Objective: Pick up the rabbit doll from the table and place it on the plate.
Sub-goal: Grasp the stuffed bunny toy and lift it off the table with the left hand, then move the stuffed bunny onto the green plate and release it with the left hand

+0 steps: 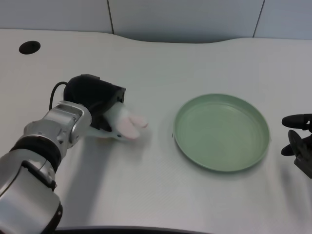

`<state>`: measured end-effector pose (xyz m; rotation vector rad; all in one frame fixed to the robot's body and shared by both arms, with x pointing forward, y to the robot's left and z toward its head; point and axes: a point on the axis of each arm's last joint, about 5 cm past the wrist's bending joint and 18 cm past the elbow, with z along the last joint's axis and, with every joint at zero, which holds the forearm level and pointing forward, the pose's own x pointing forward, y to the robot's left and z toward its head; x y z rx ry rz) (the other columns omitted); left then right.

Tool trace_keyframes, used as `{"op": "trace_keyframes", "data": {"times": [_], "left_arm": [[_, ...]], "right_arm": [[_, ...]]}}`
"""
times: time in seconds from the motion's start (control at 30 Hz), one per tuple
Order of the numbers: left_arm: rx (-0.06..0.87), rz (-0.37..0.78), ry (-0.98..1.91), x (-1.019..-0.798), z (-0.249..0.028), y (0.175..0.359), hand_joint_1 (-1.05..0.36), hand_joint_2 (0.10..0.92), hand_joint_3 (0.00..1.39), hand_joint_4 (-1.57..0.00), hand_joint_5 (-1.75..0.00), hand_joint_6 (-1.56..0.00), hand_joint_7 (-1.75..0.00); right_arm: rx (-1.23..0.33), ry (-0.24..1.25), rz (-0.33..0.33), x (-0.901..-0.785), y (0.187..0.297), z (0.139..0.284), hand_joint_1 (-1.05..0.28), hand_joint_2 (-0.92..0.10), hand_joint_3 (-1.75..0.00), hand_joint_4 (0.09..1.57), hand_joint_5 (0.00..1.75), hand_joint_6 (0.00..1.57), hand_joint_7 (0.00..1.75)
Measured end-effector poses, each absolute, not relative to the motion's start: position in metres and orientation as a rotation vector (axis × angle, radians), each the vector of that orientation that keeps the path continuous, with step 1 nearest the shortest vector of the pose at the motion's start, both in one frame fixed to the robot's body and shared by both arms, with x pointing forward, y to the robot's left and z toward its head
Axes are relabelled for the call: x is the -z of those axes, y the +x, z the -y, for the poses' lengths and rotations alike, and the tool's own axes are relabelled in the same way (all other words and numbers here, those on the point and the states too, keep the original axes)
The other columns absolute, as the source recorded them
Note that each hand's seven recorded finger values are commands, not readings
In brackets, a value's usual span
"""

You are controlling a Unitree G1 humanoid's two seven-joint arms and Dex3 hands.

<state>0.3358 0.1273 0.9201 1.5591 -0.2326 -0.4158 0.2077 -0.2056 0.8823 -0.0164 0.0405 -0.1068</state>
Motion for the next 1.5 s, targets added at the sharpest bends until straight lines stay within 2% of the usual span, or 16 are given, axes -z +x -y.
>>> {"op": "trace_keyframes", "data": {"times": [0.17,0.3,0.33,0.43,0.7,0.9,1.07,1.27,1.3,1.37,1.43,1.5], "left_arm": [[0.37,0.34,1.471,-0.939,-0.12,0.344,-0.11,0.91,0.09,-0.8,-1.75,-0.54,-1.75],[0.352,0.378,1.395,-0.947,-0.114,0.346,-0.11,0.906,0.08,-0.83,-1.75,-0.58,-1.75],[0.343,0.378,1.369,-0.948,-0.113,0.346,-0.09,0.866,0.06,-0.84,-1.75,-0.6,-1.75],[0.326,0.368,1.237,-0.955,-0.105,0.348,-0.07,0.836,0.04,-0.84,-1.75,-0.61,-1.75],[0.41,0.477,1.147,-0.974,-0.066,0.348,-0.06,0.837,0.05,-0.88,-1.75,-0.64,-1.75],[0.522,0.564,1.117,-0.972,-0.033,0.337,-0.08,0.831,0.06,-0.91,-1.75,-0.67,-1.75],[0.566,0.588,1.085,-0.971,-0.017,0.331,-0.03,0.869,0.1,-0.94,-1.75,-0.72,-1.75],[0.618,0.599,1.07,-0.969,-0.001,0.324,-0.1,0.853,0.13,-0.94,-1.75,-0.69,-1.75],[0.627,0.6,1.073,-0.968,0.0,0.323,-0.1,0.842,0.17,-0.95,-1.75,-0.7,-1.75],[0.638,0.604,1.077,-0.968,0.003,0.322,-0.07,0.562,0.72,-0.97,-1.75,-0.73,-1.75],[0.646,0.608,1.084,-0.967,0.004,0.321,-0.07,0.48,0.87,-0.97,-1.75,-0.73,-1.75],[0.652,0.612,1.091,-0.967,0.005,0.32,-0.06,0.421,0.89,-0.96,-1.75,-0.72,-1.75]], "right_arm": [[0.106,-0.007,-0.059,-0.879,0.211,0.205,-0.25,-0.92,-0.48,0.37,1.58,0.4,1.2],[0.115,-0.012,-0.063,-0.879,0.211,0.205,-0.25,-0.92,-0.48,0.37,1.57,0.39,1.19],[0.115,-0.012,-0.064,-0.879,0.211,0.205,-0.25,-0.92,-0.48,0.37,1.56,0.4,1.19],[0.115,-0.011,-0.063,-0.879,0.211,0.205,-0.25,-0.92,-0.48,0.37,1.56,0.4,1.19],[0.105,-0.01,-0.045,-0.882,0.216,0.203,-0.24,-0.92,-0.47,0.37,1.56,0.4,1.19],[0.074,-0.012,-0.038,-0.878,0.218,0.199,-0.24,-0.92,-0.5,0.4,1.62,0.39,1.2],[0.063,-0.001,-0.034,-0.877,0.218,0.197,-0.26,-0.92,-0.48,0.37,1.61,0.37,1.21],[0.051,0.018,-0.032,-0.877,0.219,0.191,-0.27,-0.92,-0.47,0.35,1.56,0.37,1.26],[0.05,0.02,-0.029,-0.878,0.219,0.19,-0.27,-0.92,-0.47,0.35,1.56,0.37,1.27],[0.047,0.024,-0.026,-0.878,0.219,0.189,-0.28,-0.92,-0.47,0.36,1.56,0.36,1.29],[0.043,0.032,-0.025,-0.878,0.219,0.188,-0.28,-0.92,-0.47,0.36,1.56,0.35,1.3],[0.041,0.035,-0.023,-0.878,0.219,0.187,-0.28,-0.92,-0.47,0.37,1.57,0.35,1.31]]}}
